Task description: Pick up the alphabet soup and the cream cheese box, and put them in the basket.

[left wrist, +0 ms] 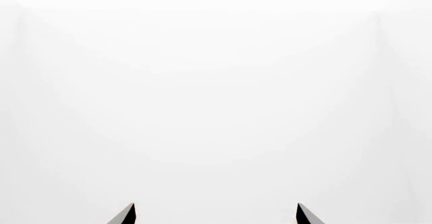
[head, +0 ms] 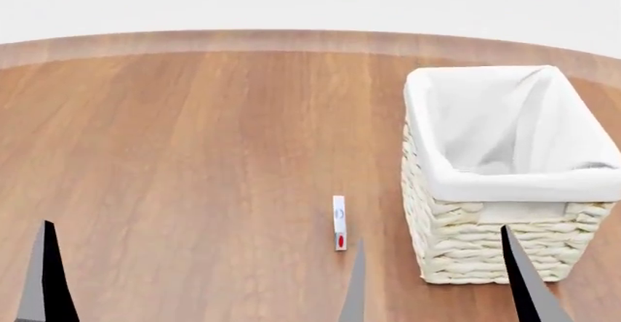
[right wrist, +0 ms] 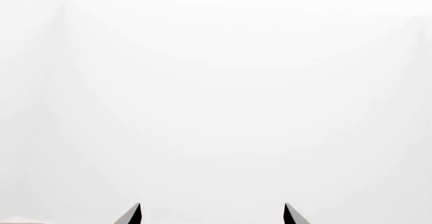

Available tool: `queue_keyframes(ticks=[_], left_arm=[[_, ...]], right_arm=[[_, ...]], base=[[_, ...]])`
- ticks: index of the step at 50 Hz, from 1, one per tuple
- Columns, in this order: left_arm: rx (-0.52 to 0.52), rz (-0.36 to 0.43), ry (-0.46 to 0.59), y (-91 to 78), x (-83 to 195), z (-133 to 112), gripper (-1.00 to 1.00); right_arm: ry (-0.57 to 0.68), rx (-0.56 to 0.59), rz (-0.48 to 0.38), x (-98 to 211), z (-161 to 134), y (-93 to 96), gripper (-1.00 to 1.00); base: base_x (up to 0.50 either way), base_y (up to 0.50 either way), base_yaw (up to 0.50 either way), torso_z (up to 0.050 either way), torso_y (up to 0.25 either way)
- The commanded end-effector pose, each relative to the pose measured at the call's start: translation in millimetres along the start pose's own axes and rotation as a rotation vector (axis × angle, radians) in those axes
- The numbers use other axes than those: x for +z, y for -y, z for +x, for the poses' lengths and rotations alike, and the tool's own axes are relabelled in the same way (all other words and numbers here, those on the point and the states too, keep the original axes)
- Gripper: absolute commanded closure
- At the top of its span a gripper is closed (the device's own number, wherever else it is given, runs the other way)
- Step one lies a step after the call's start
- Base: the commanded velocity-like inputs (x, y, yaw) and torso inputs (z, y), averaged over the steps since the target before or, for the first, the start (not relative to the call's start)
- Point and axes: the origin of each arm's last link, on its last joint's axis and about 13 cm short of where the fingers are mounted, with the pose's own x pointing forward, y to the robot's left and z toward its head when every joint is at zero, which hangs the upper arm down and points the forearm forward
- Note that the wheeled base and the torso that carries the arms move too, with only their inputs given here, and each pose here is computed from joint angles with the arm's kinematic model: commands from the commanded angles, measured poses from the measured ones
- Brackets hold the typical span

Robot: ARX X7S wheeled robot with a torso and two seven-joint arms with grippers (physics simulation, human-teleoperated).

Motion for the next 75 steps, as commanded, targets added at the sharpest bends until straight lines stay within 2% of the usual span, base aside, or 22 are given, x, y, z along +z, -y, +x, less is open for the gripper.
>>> queue_keyframes(ticks=[1,28,45,75], left_arm=[[0.001,0.000,-0.002,-0.2,-0.8,-0.1,-1.00],[-0.016,0.000,-0.011,1.0,0.5,-2.4,-1.00],[-0.022,0.009,-0.022,1.2,-3.1,-1.7,-1.00],[-0.017,0.013,-0.037,0.9,-6.7,0.0,-1.00]], right_arm=[[0.000,0.000,0.000,0.3,0.0,-0.3,-1.00],[0.010,-0.008,0.006,0.5,-2.7,0.0,-1.00],[-0.003,0.000,-0.001,-2.8,-1.9,-1.7,-1.00],[-0.014,0.006,0.004,-6.2,-0.8,-1.9,-1.00]], base=[[0.29,0.00,0.00,0.000,0.000],[0.28,0.00,0.00,0.000,0.001],[0.00,0.00,0.00,0.000,0.000],[0.00,0.00,0.00,0.000,-0.108]])
